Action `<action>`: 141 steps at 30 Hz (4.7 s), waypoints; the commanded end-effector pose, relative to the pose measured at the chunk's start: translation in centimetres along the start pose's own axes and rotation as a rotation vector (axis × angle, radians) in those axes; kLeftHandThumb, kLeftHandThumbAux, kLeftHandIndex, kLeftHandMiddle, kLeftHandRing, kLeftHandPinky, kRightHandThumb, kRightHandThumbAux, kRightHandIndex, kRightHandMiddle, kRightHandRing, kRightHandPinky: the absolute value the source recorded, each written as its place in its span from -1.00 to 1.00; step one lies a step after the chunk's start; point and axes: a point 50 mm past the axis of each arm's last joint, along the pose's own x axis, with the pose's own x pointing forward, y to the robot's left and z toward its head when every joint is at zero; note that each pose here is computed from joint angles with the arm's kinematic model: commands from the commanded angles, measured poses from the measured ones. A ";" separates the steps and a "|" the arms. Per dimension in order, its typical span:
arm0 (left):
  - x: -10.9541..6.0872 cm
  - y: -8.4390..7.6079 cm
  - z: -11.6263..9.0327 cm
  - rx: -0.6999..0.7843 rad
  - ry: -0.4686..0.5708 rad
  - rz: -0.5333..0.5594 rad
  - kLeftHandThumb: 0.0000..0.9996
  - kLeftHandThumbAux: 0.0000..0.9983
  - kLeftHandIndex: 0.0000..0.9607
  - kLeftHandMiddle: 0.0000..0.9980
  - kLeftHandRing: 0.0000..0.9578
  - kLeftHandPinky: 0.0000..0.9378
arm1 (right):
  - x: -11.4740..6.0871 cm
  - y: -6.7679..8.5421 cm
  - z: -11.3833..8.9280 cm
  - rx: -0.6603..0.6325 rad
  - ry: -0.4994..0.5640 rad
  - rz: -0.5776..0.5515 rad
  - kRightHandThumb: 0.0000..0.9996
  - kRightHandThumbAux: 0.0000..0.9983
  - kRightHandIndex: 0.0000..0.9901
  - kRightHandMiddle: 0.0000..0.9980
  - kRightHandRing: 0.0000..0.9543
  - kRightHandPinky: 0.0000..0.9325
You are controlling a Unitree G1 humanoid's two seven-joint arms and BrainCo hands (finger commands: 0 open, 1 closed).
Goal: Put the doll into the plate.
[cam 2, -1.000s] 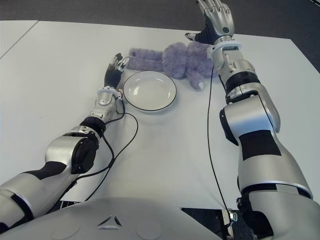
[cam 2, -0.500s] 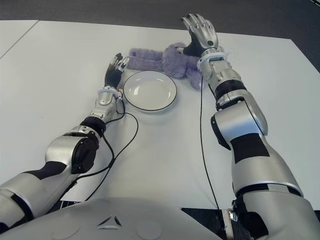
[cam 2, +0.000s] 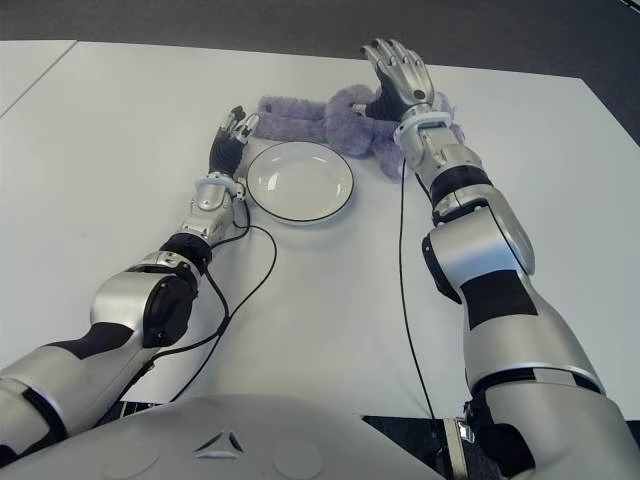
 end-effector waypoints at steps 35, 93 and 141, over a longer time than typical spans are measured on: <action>-5.8 1.2 -10.1 0.012 0.426 0.049 -1.00 -0.16 -1.00 -0.95 -0.97 -0.95 | -3.1 0.7 -5.1 -0.074 0.161 0.079 -0.39 0.28 -0.94 -1.00 -0.95 -0.99; -5.9 1.3 -10.2 -0.009 0.416 0.054 -1.00 -0.21 -1.00 -0.97 -0.98 -0.93 | -6.9 6.4 -4.3 0.162 0.221 0.267 -0.62 0.40 -0.81 -0.96 -0.78 -0.63; -6.3 2.5 -10.6 -0.014 0.406 0.048 -1.00 -0.25 -1.00 -0.95 -0.95 -0.90 | -5.1 6.7 -1.6 0.486 0.223 0.293 0.41 0.43 -0.11 0.71 0.78 0.84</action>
